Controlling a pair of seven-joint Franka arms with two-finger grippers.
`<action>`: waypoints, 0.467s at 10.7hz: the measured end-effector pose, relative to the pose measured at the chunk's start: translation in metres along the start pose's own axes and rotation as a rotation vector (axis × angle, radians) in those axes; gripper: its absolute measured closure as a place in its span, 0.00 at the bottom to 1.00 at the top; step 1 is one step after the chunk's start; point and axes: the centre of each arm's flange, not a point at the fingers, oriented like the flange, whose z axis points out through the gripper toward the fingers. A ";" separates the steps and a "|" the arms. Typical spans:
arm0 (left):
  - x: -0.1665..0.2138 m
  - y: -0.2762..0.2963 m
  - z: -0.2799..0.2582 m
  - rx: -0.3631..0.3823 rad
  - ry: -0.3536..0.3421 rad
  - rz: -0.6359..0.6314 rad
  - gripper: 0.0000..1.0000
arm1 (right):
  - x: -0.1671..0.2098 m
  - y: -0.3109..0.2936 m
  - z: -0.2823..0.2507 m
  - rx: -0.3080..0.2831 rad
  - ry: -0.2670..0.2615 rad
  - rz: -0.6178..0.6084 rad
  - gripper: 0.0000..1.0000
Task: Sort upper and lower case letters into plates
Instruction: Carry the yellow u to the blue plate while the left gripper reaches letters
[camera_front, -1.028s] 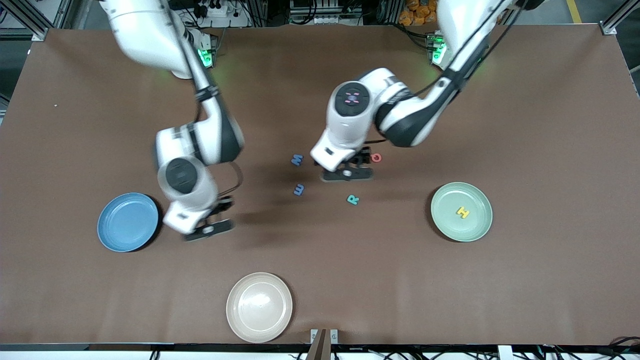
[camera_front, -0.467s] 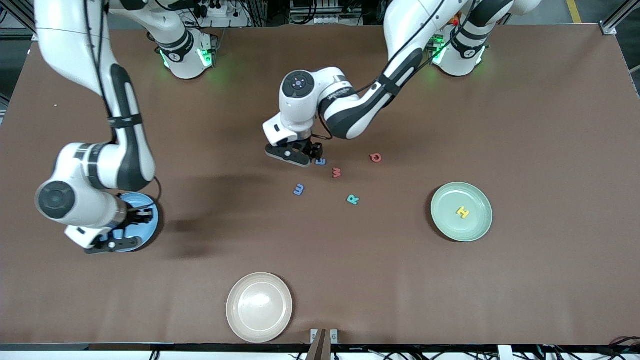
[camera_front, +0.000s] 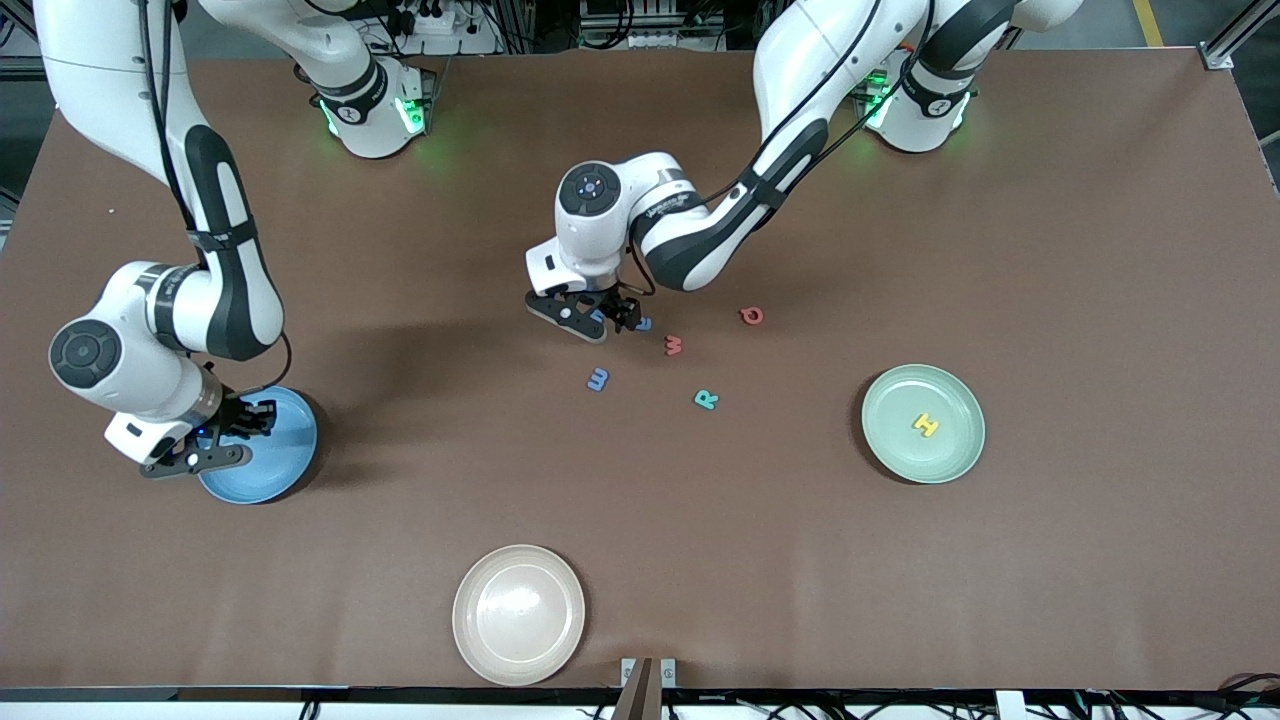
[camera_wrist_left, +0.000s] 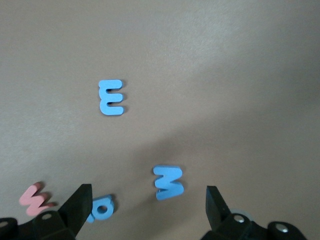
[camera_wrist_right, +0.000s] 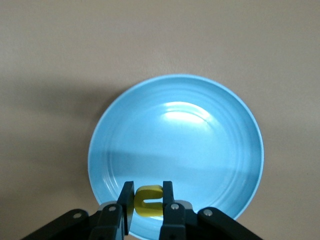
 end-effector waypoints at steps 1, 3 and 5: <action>-0.001 0.004 0.009 0.002 0.000 0.005 0.00 | -0.007 0.012 0.000 0.004 -0.001 0.003 0.73; -0.006 0.013 0.021 0.005 -0.008 0.011 0.00 | -0.017 0.031 0.002 0.036 0.003 0.048 0.73; -0.008 0.018 0.027 0.008 -0.011 0.013 0.03 | -0.017 0.029 0.003 0.066 0.012 0.076 0.72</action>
